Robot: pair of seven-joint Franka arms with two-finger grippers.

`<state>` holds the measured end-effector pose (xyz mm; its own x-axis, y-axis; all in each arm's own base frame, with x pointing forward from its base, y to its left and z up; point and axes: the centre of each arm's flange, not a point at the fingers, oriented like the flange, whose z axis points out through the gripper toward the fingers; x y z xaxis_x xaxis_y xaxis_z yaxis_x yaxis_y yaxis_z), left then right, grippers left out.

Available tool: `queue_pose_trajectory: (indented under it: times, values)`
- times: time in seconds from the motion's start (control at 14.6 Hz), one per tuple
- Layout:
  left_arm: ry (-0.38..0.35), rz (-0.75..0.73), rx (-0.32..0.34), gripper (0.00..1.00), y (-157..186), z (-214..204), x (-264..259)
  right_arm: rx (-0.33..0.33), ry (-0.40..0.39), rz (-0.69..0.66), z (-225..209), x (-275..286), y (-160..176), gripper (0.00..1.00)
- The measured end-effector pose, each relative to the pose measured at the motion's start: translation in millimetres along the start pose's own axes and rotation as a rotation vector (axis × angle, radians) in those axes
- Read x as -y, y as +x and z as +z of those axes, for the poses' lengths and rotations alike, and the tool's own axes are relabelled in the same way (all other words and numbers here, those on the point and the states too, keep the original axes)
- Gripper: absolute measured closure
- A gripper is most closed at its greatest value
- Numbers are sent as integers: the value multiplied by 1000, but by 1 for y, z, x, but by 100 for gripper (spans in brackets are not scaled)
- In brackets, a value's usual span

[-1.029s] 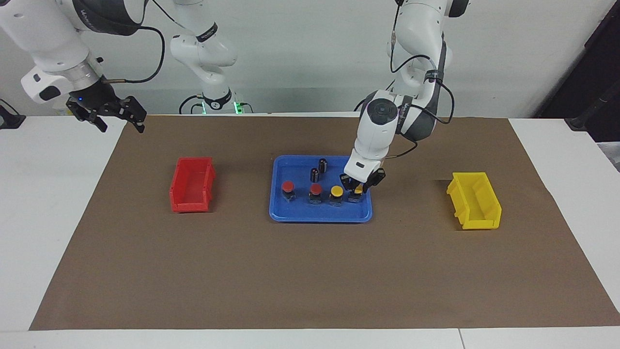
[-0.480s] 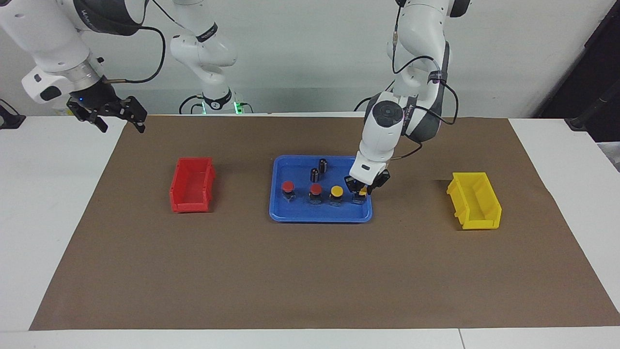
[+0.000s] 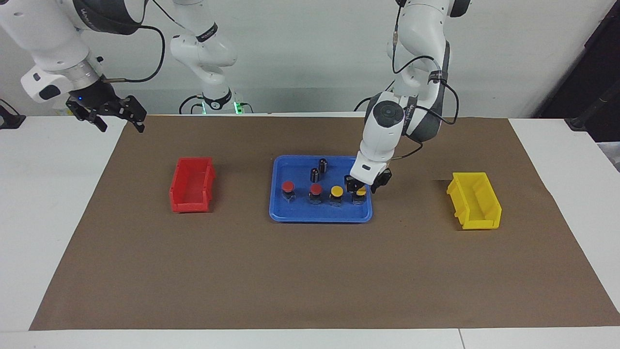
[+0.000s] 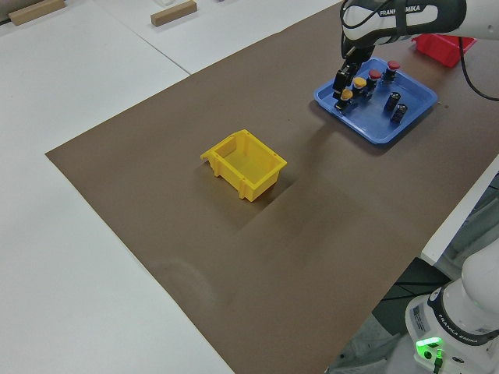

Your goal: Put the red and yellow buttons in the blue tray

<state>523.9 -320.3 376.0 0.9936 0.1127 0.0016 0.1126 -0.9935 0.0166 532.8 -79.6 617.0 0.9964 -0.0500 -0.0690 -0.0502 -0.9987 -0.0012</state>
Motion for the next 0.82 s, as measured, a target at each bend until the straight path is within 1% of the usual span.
queue_pose_trajectory:
  times: [0.07, 0.14, 0.34, 0.48, 0.62, 0.82]
  values:
    - [6, -11, 8, 3, 6, -12, 5, -1, 0, 0, 0, 0, 0, 0]
    - [10, -9, 16, 0, 14, -30, 13, -1, 0, 0, 0, 0, 0, 0]
    - [-5, 47, 5, 0, 41, -102, 56, -1, 0, 0, 0, 0, 0, 0]
    - [2, 84, 19, 0, 54, -132, 95, -1, 0, -1, 0, 0, 0, 0]
    - [-2, 74, 19, 0, 64, -159, 142, -1, 0, -1, 0, 0, 0, 0]
    - [-18, 101, 9, 0, 67, -199, 218, 0, 0, 0, 0, 0, 0, 0]
